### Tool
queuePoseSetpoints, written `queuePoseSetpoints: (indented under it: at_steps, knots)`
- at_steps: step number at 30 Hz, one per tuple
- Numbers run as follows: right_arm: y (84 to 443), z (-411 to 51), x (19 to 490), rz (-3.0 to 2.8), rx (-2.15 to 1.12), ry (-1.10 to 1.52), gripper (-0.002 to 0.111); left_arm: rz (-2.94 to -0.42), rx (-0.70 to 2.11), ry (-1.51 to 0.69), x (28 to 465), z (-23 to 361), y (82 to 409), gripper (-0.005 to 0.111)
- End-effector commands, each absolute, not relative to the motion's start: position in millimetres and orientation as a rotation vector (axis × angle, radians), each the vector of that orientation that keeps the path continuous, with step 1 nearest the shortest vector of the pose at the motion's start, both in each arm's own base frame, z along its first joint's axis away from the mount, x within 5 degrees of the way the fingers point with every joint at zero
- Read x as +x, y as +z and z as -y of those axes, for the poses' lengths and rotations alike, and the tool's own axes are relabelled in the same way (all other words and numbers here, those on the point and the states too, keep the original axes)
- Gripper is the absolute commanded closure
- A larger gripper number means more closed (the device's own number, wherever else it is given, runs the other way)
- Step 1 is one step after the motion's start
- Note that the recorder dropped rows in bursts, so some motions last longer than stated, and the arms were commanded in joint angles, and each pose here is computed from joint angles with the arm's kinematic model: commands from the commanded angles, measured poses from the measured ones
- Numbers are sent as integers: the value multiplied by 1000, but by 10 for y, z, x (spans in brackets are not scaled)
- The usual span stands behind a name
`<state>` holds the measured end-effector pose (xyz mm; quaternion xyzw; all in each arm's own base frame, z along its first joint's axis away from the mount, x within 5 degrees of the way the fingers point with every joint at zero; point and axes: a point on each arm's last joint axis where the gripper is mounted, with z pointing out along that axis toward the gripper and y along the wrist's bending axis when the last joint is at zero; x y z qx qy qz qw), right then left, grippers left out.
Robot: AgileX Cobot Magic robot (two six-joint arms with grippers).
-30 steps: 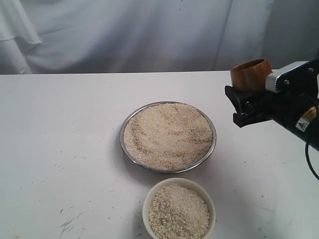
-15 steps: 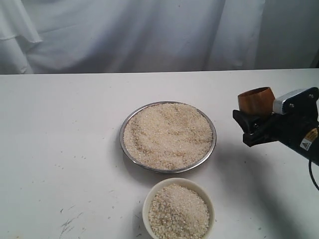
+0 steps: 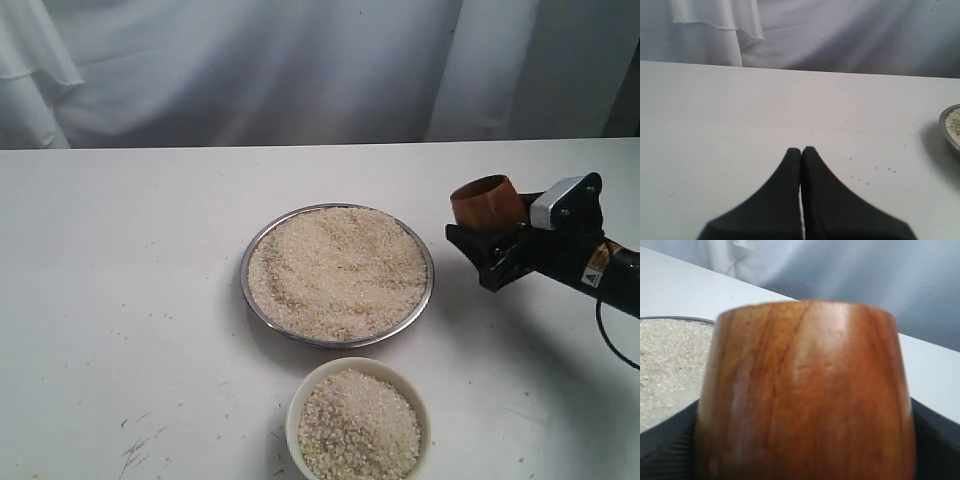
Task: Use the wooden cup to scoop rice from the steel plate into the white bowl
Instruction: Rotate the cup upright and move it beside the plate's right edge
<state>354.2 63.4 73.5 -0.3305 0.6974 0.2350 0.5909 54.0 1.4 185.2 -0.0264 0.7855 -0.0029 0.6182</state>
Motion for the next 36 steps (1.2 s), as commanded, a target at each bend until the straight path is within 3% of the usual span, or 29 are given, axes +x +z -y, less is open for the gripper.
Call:
queuePoseSetpoints:
  at_steps: [1, 22, 36]
  knots:
    - [741, -393, 3669, -1612, -761, 635, 108, -1801, -58, -8, 540, -13, 1844, 107]
    - [462, -360, 3902, -1629, -1016, 853, 108, -1801, -58, -8, 540, -13, 1844, 107]
    - [527, -544, 3818, -1661, -1149, 981, 108, -1801, -58, -8, 540, -13, 1844, 107]
